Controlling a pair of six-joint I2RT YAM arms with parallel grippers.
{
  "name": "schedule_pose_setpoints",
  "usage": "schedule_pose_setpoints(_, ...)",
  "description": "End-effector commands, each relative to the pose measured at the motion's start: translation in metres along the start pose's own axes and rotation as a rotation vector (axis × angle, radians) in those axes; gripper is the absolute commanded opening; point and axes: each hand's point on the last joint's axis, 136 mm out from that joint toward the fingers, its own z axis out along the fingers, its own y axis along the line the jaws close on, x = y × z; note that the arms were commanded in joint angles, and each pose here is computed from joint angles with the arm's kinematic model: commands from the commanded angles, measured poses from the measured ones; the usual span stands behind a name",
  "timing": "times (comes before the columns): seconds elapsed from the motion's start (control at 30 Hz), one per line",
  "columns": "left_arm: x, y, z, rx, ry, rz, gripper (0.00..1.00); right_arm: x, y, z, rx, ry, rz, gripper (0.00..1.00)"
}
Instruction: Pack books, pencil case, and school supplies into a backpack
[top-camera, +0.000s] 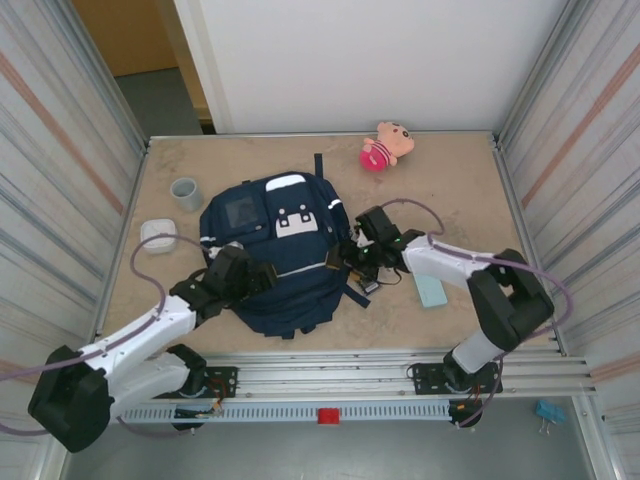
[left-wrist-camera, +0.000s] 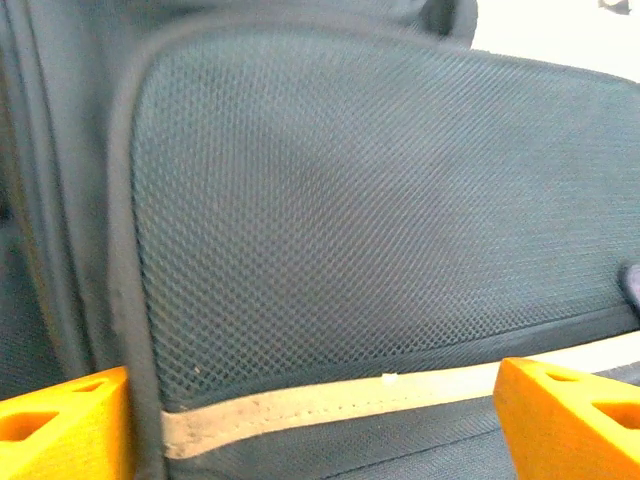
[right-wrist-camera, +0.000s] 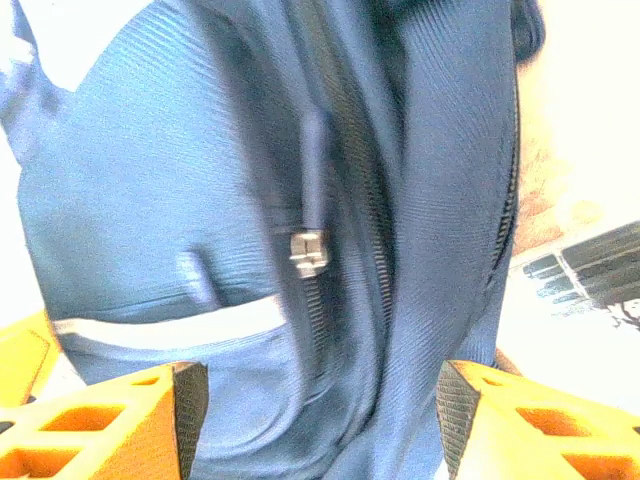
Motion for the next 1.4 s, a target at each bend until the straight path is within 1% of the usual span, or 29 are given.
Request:
schedule_pose_setpoints(0.0,-0.041,-0.018,-0.029,0.018,-0.127,0.361,0.89,-0.016,0.009,-0.046,-0.010,-0.130,-0.116,0.64)
schedule_pose_setpoints(0.07,-0.042,-0.042,-0.032,0.121,-0.131,0.574,0.88,-0.022,0.009,-0.067,-0.017,-0.194,-0.159,0.65)
schedule_pose_setpoints(0.13,-0.028,-0.069,-0.033,0.274,-0.095,0.793,0.88,-0.027,0.012,-0.087,-0.022,-0.273,-0.228,0.65)
schedule_pose_setpoints(0.2,-0.019,-0.085,-0.032,0.366,-0.066,0.914,0.88,-0.030,0.012,-0.098,-0.018,-0.328,-0.277,0.66)
schedule_pose_setpoints(0.3,-0.012,-0.099,-0.021,0.427,0.002,1.013,0.88,-0.032,0.009,-0.107,-0.011,-0.366,-0.303,0.67)
schedule_pose_setpoints(0.43,-0.006,-0.111,0.005,0.429,0.099,1.080,0.88,-0.031,0.000,-0.102,-0.001,-0.367,-0.290,0.67)
schedule_pose_setpoints(0.53,0.007,-0.123,0.022,0.433,0.153,1.148,0.88,-0.029,-0.006,-0.098,0.008,-0.364,-0.280,0.67)
schedule_pose_setpoints(0.6,0.014,-0.129,0.033,0.406,0.177,1.184,0.88,-0.029,-0.008,-0.103,0.009,-0.387,-0.279,0.67)
schedule_pose_setpoints(0.7,0.024,-0.134,0.048,0.382,0.182,1.200,0.91,-0.028,-0.012,-0.102,0.013,-0.387,-0.278,0.67)
schedule_pose_setpoints(0.9,0.028,-0.146,0.058,0.390,0.160,1.189,0.93,-0.023,-0.012,-0.099,-0.021,-0.378,-0.261,0.67)
schedule_pose_setpoints(1.0,0.020,-0.143,0.065,0.319,0.128,1.198,0.94,-0.022,-0.014,-0.098,-0.025,-0.386,-0.252,0.67)
schedule_pose_setpoints(1.07,0.020,-0.141,0.067,0.313,0.123,1.216,0.94,-0.022,-0.014,-0.099,-0.028,-0.393,-0.252,0.67)
schedule_pose_setpoints(1.13,0.029,-0.142,0.067,0.350,0.152,1.242,0.95,-0.022,-0.015,-0.098,-0.026,-0.391,-0.253,0.67)
schedule_pose_setpoints(1.23,0.061,-0.142,0.060,0.483,0.258,1.291,0.96,-0.021,-0.015,-0.098,-0.027,-0.386,-0.258,0.67)
schedule_pose_setpoints(1.27,0.066,-0.140,0.061,0.485,0.274,1.298,0.97,-0.021,-0.014,-0.097,-0.031,-0.383,-0.260,0.67)
schedule_pose_setpoints(1.37,0.071,-0.126,0.072,0.412,0.291,1.313,0.97,-0.019,-0.013,-0.097,-0.044,-0.378,-0.266,0.66)
